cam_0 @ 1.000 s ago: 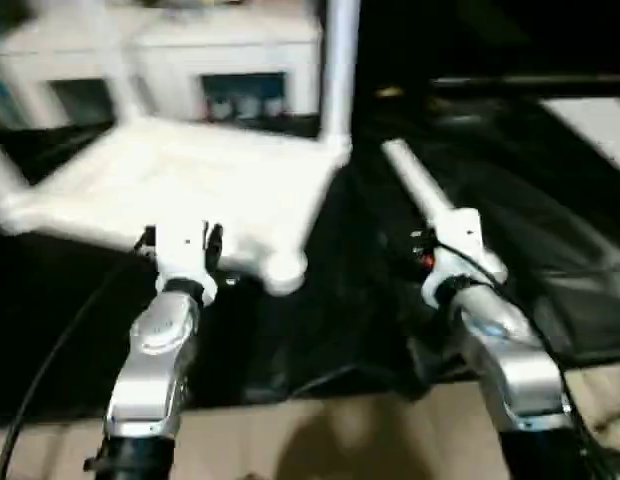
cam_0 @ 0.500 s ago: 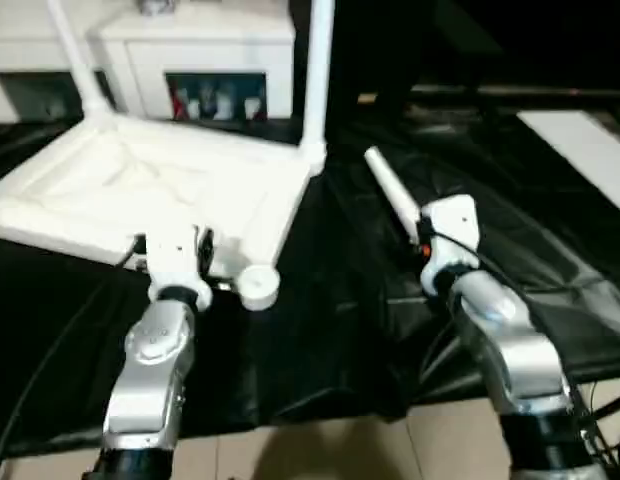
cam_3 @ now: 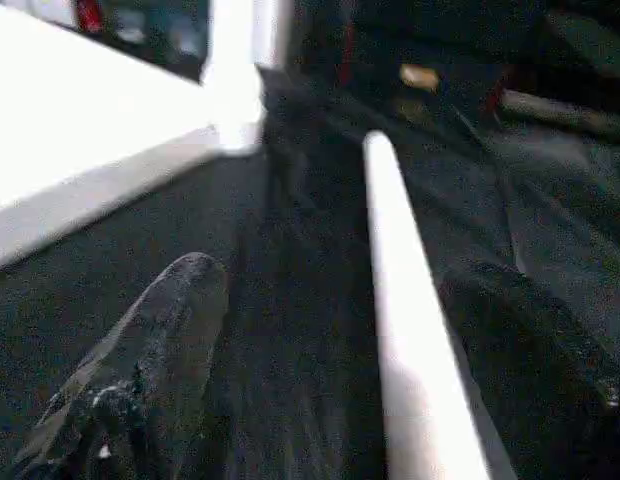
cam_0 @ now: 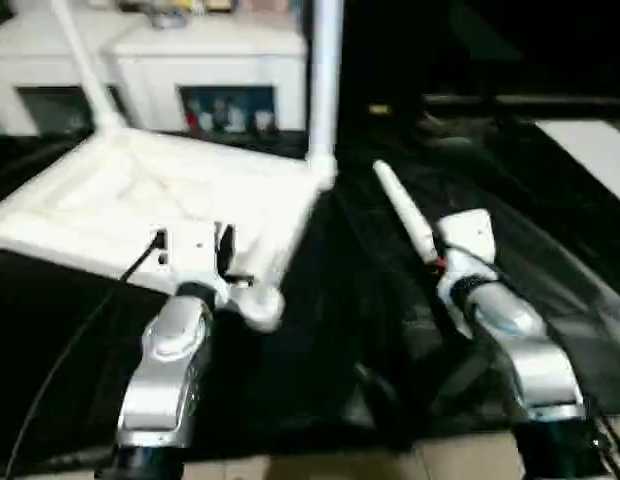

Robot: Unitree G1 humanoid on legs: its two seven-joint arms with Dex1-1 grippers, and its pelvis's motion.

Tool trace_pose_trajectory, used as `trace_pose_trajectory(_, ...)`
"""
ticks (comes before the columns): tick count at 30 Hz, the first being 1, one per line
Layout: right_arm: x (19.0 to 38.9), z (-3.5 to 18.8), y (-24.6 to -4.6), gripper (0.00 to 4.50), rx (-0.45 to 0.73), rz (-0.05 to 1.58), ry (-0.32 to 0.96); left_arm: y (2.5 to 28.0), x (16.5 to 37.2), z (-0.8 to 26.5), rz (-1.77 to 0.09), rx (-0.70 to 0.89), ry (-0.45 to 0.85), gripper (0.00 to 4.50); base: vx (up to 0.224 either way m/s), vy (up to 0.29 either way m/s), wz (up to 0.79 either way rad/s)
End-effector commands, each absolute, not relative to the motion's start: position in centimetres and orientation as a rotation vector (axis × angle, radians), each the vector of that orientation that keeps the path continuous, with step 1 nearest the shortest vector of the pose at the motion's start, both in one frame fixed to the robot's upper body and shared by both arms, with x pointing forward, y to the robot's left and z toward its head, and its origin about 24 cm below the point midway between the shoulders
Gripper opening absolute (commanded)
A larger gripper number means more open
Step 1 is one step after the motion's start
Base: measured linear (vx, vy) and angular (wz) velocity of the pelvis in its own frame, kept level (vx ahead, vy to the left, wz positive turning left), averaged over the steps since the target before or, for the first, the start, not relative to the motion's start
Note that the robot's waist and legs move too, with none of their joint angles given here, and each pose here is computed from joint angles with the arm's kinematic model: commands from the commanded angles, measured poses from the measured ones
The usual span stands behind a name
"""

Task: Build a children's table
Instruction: Move to table, then pick table leg

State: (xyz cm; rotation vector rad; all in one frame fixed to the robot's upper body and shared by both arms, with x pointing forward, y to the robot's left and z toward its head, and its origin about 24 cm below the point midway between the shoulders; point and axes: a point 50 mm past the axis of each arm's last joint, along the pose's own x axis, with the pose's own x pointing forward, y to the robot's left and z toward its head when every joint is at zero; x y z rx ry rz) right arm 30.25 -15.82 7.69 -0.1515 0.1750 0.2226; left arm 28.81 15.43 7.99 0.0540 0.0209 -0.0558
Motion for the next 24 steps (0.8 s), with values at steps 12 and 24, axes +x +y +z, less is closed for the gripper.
trace_pose_trajectory(12,31.4,8.5,-17.0,3.73,-0.197,0.168,0.281,15.5,28.7,8.3,-0.158,0.083,0.019,1.07,0.119,-0.028,0.08)
trace_pose_trajectory(24,33.0,9.1,-20.8,4.50,-0.171,0.102,0.588,13.2,26.0,9.4,-0.771,0.132,0.151,2.01,-0.034,0.007,0.02)
